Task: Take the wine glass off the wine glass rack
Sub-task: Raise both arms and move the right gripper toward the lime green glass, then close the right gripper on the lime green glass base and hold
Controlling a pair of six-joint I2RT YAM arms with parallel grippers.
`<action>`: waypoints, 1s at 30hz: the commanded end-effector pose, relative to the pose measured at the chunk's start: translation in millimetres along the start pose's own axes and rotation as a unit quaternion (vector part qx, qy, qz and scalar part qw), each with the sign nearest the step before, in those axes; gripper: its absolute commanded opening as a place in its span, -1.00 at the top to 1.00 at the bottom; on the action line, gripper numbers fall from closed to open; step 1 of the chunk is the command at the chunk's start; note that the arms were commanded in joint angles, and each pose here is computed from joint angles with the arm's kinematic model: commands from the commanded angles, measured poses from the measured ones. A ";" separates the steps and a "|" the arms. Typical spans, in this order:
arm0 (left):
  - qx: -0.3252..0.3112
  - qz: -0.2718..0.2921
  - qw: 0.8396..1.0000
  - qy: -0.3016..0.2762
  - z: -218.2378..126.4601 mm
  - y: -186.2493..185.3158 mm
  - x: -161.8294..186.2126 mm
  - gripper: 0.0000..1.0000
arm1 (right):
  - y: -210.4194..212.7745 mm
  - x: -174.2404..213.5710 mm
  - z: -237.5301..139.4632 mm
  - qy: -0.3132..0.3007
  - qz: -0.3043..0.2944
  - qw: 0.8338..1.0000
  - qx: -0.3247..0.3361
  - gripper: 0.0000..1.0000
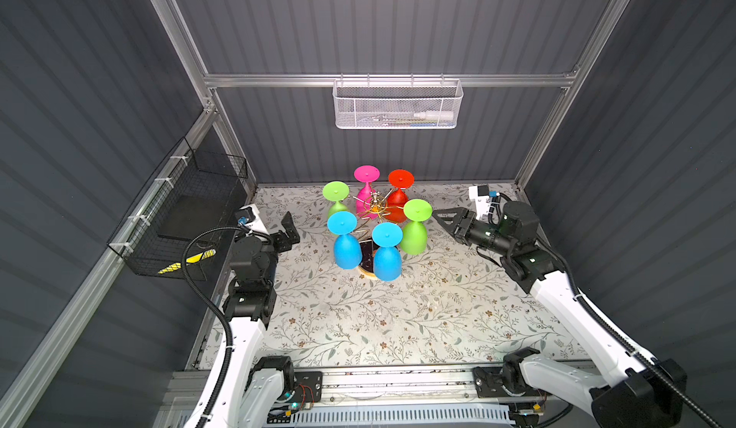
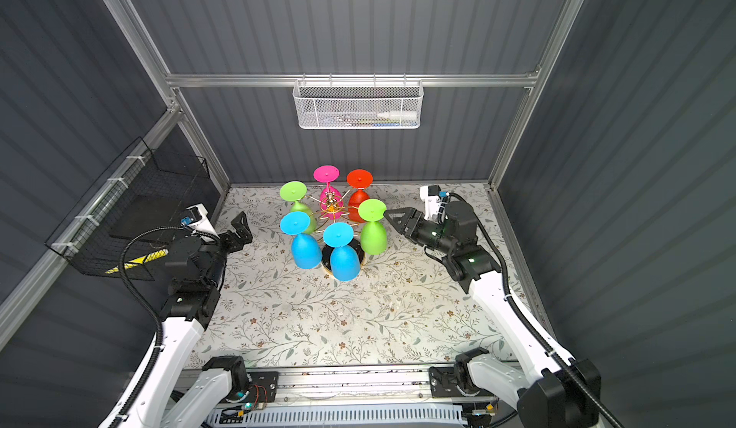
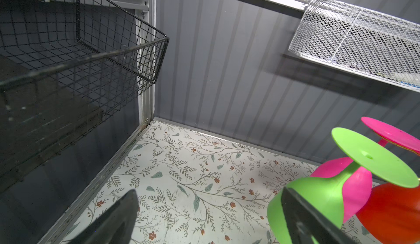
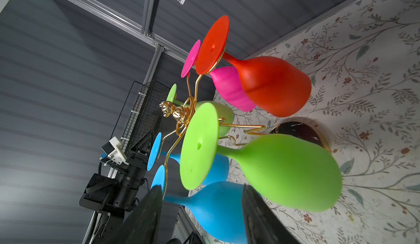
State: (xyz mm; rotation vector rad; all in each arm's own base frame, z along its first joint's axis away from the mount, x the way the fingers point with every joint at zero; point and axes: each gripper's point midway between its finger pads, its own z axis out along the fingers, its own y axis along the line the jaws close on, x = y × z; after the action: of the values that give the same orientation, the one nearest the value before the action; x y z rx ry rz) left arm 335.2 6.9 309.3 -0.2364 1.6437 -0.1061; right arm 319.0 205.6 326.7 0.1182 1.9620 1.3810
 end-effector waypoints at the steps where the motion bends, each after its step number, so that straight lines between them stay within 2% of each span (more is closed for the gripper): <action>1: 0.009 -0.005 1.000 0.009 1.4 -3.1 5.2 -0.99 | 14.0 -10.5 6.6 -0.010 -0.007 1.000 -0.019 -0.11; 11: 0.013 -0.006 1.000 0.012 3.2 -4.4 6.9 -0.99 | 8.8 -11.8 19.0 -0.004 0.015 0.999 -0.028 0.14; 15: 0.017 -0.008 1.000 0.014 3.8 -5.9 7.9 -0.99 | 8.4 -10.8 20.3 -0.002 0.016 0.999 -0.031 0.30; 24: 0.017 -0.009 1.000 0.013 2.6 -6.0 6.9 -0.99 | 6.9 -9.7 24.0 0.004 0.023 0.999 -0.033 0.49; 30: 0.017 -0.009 1.000 0.012 2.1 -6.0 6.6 -0.99 | 9.6 -9.0 22.2 0.003 0.025 0.999 -0.037 0.72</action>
State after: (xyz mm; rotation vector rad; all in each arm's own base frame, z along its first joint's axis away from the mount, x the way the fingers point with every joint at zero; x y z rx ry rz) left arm 338.6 3.0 304.0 -0.2299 1.6623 -0.1311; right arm 340.1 219.6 321.6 0.1712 1.9597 1.4606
